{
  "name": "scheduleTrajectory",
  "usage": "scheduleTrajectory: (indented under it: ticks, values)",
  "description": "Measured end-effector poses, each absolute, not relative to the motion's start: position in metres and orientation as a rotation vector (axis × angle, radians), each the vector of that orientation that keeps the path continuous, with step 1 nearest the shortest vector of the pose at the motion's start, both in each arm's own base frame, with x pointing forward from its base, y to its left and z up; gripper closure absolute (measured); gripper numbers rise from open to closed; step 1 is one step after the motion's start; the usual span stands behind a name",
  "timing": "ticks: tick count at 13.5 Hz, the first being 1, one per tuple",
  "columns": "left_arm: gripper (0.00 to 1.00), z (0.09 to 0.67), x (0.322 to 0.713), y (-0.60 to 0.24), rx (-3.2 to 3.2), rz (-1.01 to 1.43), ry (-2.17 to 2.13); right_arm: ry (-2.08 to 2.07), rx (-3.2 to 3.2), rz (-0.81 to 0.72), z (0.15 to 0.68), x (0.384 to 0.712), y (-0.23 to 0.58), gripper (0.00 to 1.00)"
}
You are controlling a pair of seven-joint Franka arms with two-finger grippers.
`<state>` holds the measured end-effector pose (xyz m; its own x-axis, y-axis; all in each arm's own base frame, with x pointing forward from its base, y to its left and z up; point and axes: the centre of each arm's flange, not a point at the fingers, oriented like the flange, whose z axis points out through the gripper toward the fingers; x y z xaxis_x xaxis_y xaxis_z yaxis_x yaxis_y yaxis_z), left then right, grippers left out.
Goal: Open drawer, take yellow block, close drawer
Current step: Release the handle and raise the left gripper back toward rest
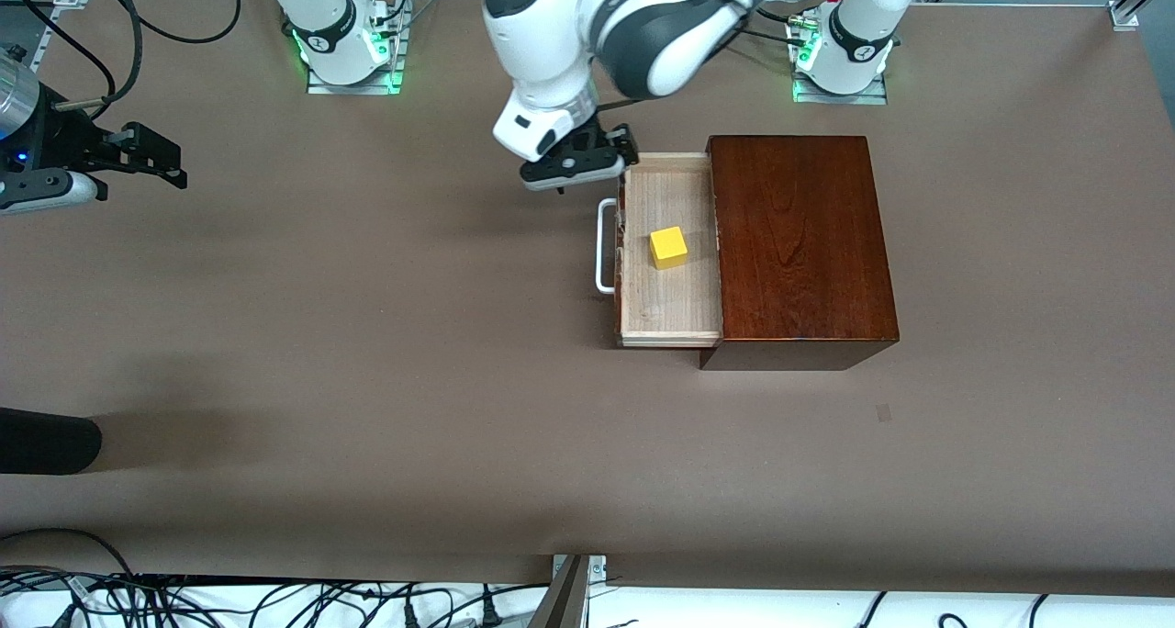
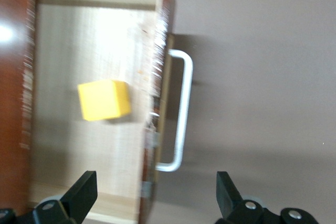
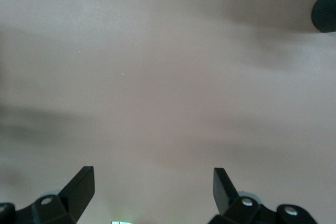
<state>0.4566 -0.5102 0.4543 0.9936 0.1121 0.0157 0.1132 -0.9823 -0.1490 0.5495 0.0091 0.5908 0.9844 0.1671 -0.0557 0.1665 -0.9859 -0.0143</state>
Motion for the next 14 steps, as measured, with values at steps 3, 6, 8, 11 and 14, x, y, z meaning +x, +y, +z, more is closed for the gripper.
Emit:
scheduleTrajectory:
  ticks: [3, 6, 8, 11, 14]
  values:
    - [0.00, 0.506, 0.509, -0.427, -3.042, 0.053, -0.214, -0.263, -3.120, 0.089, 0.591, 0.549, 0.009, 0.00]
    - [0.00, 0.553, 0.535, -0.340, -3.063, 0.103, -0.186, -0.267, -3.118, 0.082, 0.591, 0.550, 0.013, 0.00]
    - [0.00, 0.578, 0.538, -0.284, -3.056, 0.115, -0.147, -0.246, -3.085, 0.064, 0.594, 0.550, 0.020, 0.00]
    - [0.00, 0.605, 0.539, -0.203, -3.081, 0.139, -0.089, -0.168, -3.030, 0.053, 0.599, 0.550, 0.044, 0.00]
    - [0.00, 0.612, 0.540, -0.123, -3.097, 0.157, -0.033, -0.056, -3.037, 0.063, 0.599, 0.550, 0.106, 0.00]
